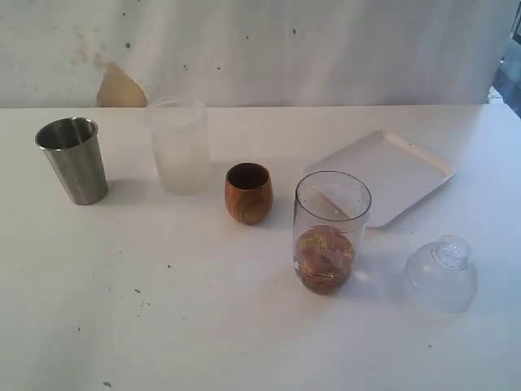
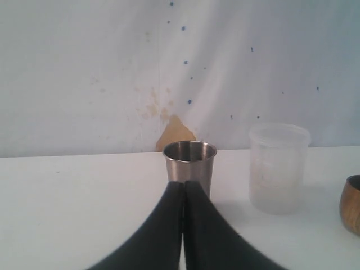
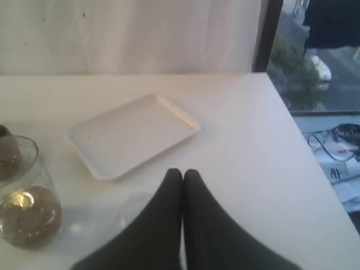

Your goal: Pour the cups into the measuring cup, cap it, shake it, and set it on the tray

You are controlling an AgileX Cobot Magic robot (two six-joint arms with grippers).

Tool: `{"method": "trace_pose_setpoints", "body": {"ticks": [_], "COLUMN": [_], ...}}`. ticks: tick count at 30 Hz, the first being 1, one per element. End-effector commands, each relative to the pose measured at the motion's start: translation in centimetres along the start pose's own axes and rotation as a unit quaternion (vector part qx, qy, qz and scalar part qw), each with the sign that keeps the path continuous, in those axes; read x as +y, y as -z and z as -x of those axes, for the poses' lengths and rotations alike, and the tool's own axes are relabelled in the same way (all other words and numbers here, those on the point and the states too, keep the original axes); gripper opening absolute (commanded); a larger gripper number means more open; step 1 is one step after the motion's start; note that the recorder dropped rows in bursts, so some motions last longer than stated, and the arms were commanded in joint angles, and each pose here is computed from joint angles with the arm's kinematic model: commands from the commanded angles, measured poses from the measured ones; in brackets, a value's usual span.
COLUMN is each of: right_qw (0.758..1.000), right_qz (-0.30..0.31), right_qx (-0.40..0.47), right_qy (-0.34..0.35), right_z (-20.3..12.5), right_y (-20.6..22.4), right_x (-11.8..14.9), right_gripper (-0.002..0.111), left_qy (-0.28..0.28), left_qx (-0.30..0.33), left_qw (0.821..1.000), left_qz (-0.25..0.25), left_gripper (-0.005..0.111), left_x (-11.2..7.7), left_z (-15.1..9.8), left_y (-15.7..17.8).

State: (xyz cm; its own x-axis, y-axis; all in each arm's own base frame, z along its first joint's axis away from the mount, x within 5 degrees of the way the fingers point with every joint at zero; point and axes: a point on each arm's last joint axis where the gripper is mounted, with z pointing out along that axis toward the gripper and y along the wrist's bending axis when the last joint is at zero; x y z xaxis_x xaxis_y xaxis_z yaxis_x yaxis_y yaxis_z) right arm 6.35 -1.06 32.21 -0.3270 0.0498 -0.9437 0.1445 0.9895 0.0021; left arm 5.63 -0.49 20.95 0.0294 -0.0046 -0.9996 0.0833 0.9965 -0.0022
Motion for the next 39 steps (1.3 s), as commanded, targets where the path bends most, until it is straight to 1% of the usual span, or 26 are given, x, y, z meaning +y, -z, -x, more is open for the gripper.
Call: {"method": "trace_pose_setpoints", "body": {"ticks": [1, 3, 4, 5, 7, 10, 11, 12, 13, 20, 24, 29, 35, 39], "right_qw": [0.996, 0.992, 0.991, 0.989, 0.984, 0.975, 0.972, 0.969, 0.966, 0.946, 0.943, 0.938, 0.931, 0.923], "right_qz": [-0.006, -0.005, -0.004, -0.002, 0.003, 0.013, 0.016, 0.018, 0.02, 0.035, 0.045, 0.045, 0.053, 0.053], "right_qx": [0.088, 0.118, 0.129, 0.144, 0.176, 0.222, 0.235, 0.248, 0.257, 0.319, 0.327, 0.34, 0.356, 0.374], "right_qy": [0.019, 0.036, 0.039, 0.037, 0.03, 0.016, 0.014, 0.016, 0.018, 0.035, 0.041, 0.044, 0.066, 0.068], "right_z": [1.4, 1.8, 2.0, 2.1, 2.0, 1.5, 1.4, 1.2, 1.1, 0.1, -0.7, -2.1, -3.4, -4.7], "right_y": [-3.1, -4.8, -5.4, -6.2, -7.8, -10.0, -10.7, -11.5, -12.0, -16.3, -18.2, -20.4, -22.0, -23.3], "right_x": [0.1, 0.2, 0.3, 0.4, 0.6, 1.0, 1.2, 1.3, 1.4, 2.7, 3.4, 3.7, 3.9, 4.0], "right_gripper": [0.0, 0.003, 0.006, 0.012, 0.028, 0.062, 0.071, 0.076, 0.078, 0.079, 0.079, 0.079, 0.073, 0.072], "left_qy": [0.005, 0.005, 0.005, 0.005, 0.005, 0.005, 0.005, 0.005, 0.005, 0.005, 0.005, 0.005, 0.005, 0.005], "left_qx": [-0.002, -0.002, -0.002, -0.002, -0.002, -0.002, -0.002, -0.002, -0.002, -0.002, -0.002, -0.002, -0.002, -0.002], "left_qw": [1.0, 1.0, 1.0, 1.0, 1.0, 1.0, 1.0, 1.0, 1.0, 1.0, 1.0, 1.0, 1.0, 1.0], "left_qz": [-0.002, -0.002, -0.002, -0.002, -0.002, -0.002, -0.002, -0.002, -0.002, -0.002, -0.002, -0.002, -0.002, -0.002], "left_gripper": [0.0, 0.0, 0.0, 0.0, 0.0, 0.0, 0.0, 0.0, 0.0, 0.0, 0.0, 0.0, 0.0, 0.0], "left_x": [0.0, 0.0, 0.0, 0.0, 0.0, 0.0, 0.0, 0.0, 0.0, 0.0, 0.0, 0.0, 0.0, 0.0], "left_z": [-0.1, -0.1, -0.1, -0.1, -0.1, -0.1, -0.1, -0.1, -0.1, -0.1, -0.1, -0.1, -0.1, -0.1], "left_y": [0.0, 0.0, 0.0, 0.0, 0.0, 0.0, 0.0, 0.0, 0.0, 0.0, 0.0, 0.0, 0.0, 0.0]}}
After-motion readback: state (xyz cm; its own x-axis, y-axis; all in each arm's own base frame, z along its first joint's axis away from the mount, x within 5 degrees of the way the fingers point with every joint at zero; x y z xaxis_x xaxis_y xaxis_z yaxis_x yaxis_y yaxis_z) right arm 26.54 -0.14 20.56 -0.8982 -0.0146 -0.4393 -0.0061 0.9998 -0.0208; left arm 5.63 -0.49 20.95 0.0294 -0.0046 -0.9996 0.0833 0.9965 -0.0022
